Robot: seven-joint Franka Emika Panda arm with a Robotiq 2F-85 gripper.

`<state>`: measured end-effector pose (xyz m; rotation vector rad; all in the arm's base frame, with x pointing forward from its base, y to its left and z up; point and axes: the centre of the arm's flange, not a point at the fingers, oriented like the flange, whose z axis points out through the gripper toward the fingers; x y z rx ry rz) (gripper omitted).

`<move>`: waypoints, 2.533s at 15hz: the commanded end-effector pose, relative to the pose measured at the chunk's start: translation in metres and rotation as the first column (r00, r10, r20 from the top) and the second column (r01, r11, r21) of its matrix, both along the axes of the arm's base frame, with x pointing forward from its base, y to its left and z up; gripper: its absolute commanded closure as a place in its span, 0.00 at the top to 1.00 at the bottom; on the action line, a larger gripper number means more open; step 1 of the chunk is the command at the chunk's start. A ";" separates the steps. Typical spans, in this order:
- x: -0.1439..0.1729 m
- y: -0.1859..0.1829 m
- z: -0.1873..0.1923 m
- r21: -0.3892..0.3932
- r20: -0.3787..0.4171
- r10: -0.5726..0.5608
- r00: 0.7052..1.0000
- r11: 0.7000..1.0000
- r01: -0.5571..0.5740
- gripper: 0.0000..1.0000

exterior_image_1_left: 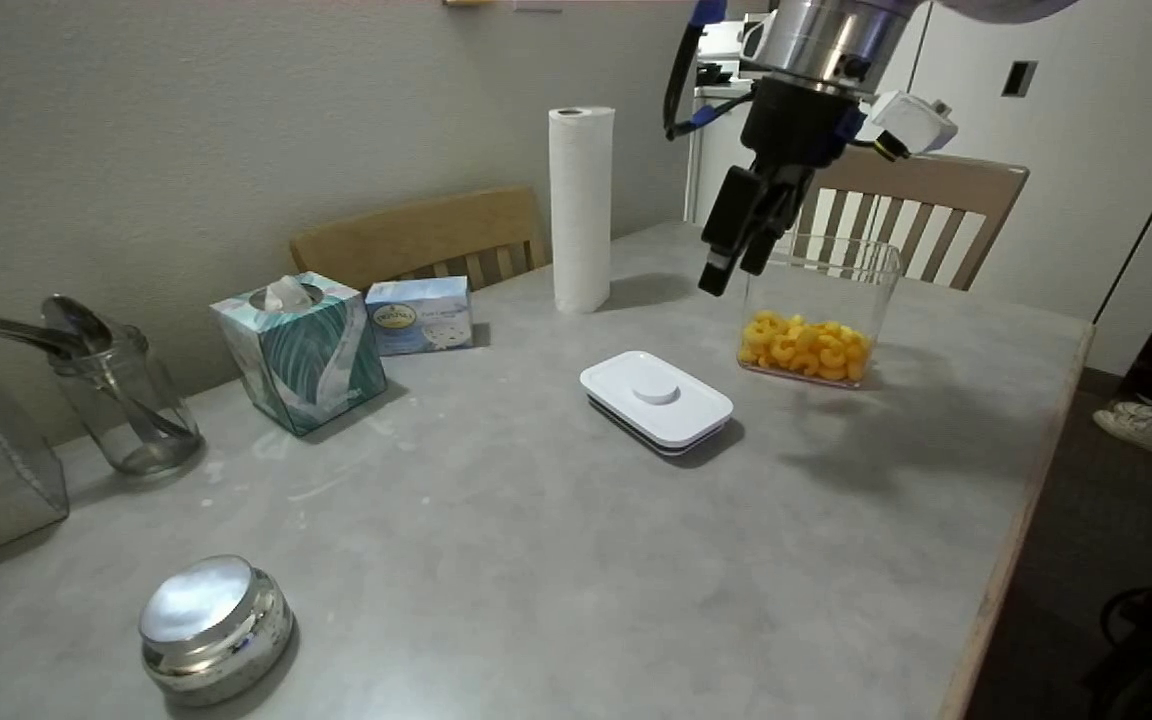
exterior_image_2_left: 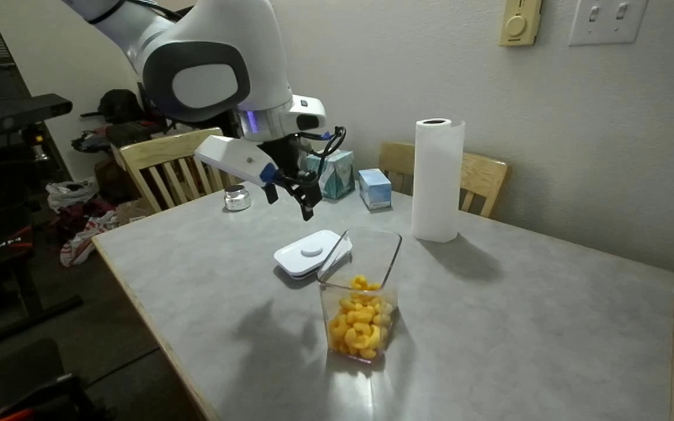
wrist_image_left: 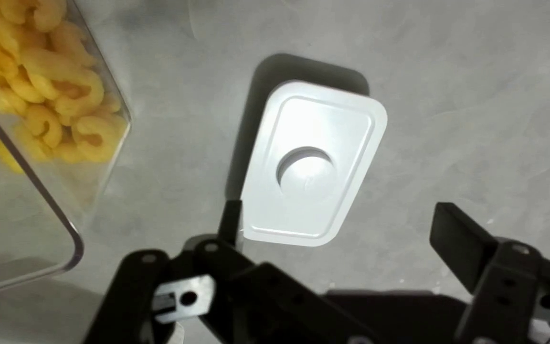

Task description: Place the lid on the container then push the button

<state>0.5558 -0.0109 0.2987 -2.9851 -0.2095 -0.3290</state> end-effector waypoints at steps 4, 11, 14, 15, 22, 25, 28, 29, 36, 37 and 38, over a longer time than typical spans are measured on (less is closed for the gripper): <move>-0.001 0.025 -0.023 -0.022 0.008 0.016 1.000 1.000 -0.016 1.00; 0.030 0.070 -0.074 -0.014 -0.031 0.023 0.999 1.000 -0.024 1.00; 0.047 0.049 -0.077 -0.015 -0.067 -0.015 0.998 1.000 0.015 1.00; 0.055 0.039 -0.072 -0.021 -0.075 -0.028 0.997 0.999 0.026 1.00; 0.067 0.013 -0.049 -0.024 -0.057 -0.056 0.997 0.998 0.055 1.00; 0.085 0.027 -0.068 -0.008 -0.042 -0.037 0.998 0.999 0.037 1.00; 0.095 0.022 -0.082 -0.010 -0.050 -0.033 0.998 0.999 0.032 1.00; 0.099 0.019 -0.086 -0.012 -0.059 -0.031 0.998 0.999 0.030 1.00; 0.124 0.009 -0.101 0.052 -0.145 -0.034 0.989 0.998 0.042 1.00; 0.125 0.013 -0.100 0.062 -0.163 -0.027 0.986 0.997 0.037 1.00; 0.127 0.017 -0.097 0.072 -0.183 -0.019 0.983 0.997 0.033 1.00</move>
